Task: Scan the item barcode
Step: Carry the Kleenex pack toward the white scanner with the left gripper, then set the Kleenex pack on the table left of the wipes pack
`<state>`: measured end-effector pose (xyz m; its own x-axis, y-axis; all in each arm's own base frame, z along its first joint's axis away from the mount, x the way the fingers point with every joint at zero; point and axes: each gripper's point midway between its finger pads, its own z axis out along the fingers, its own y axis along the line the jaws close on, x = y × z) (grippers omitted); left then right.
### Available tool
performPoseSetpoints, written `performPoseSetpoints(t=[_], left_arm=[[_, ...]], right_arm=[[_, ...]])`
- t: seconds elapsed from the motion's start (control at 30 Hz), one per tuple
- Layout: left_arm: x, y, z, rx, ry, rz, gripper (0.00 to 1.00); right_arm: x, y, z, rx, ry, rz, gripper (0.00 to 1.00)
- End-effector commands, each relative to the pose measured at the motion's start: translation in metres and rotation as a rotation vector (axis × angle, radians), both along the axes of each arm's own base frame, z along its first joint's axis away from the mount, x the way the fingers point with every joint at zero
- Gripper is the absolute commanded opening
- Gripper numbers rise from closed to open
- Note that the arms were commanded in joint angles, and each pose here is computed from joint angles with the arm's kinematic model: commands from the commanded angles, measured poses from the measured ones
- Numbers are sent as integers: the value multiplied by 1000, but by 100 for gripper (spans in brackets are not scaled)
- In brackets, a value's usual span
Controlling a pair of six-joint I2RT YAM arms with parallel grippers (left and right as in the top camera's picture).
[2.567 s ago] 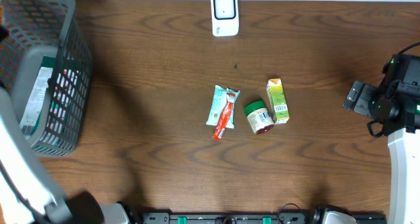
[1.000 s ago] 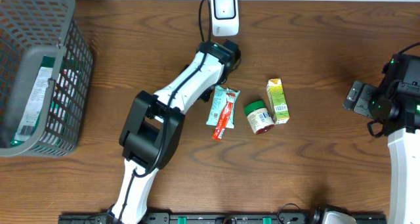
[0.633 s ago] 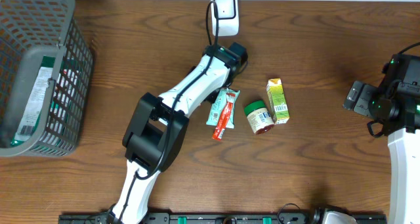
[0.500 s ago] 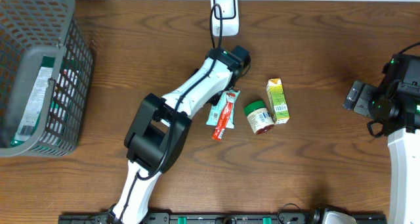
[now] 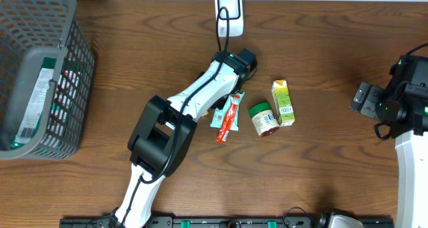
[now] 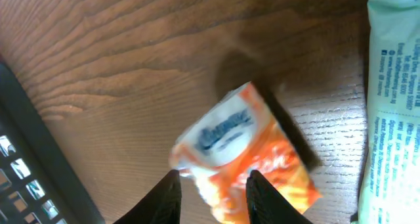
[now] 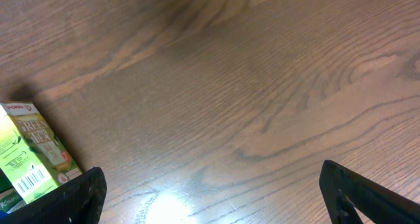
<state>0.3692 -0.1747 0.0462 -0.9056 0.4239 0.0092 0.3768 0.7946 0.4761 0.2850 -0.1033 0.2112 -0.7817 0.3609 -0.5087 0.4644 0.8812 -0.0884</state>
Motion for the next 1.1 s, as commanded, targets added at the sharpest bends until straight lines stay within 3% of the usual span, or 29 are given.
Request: performPoseSetpoints(t=[0.0, 0.33, 0.5, 0.73, 0.9, 1.07], left_arm=[[-4, 1, -8, 13, 20, 4, 35], [1, 1, 5, -25, -10, 71, 42], [10, -9, 40, -294, -3, 197, 44], [20, 16, 96, -731, 50, 433, 47], [22, 59, 99, -817, 61, 548, 50], [8, 66, 67, -899, 153, 568, 50]], right_arm=[[-1, -2, 4, -11, -6, -1, 99], [-1, -2, 4, -11, -6, -1, 99], [-1, -2, 4, -11, -6, -1, 99], [-1, -2, 4, -11, -6, -1, 99], [-1, -2, 4, -11, -6, -1, 99], [-1, -2, 4, -11, -6, -1, 99]])
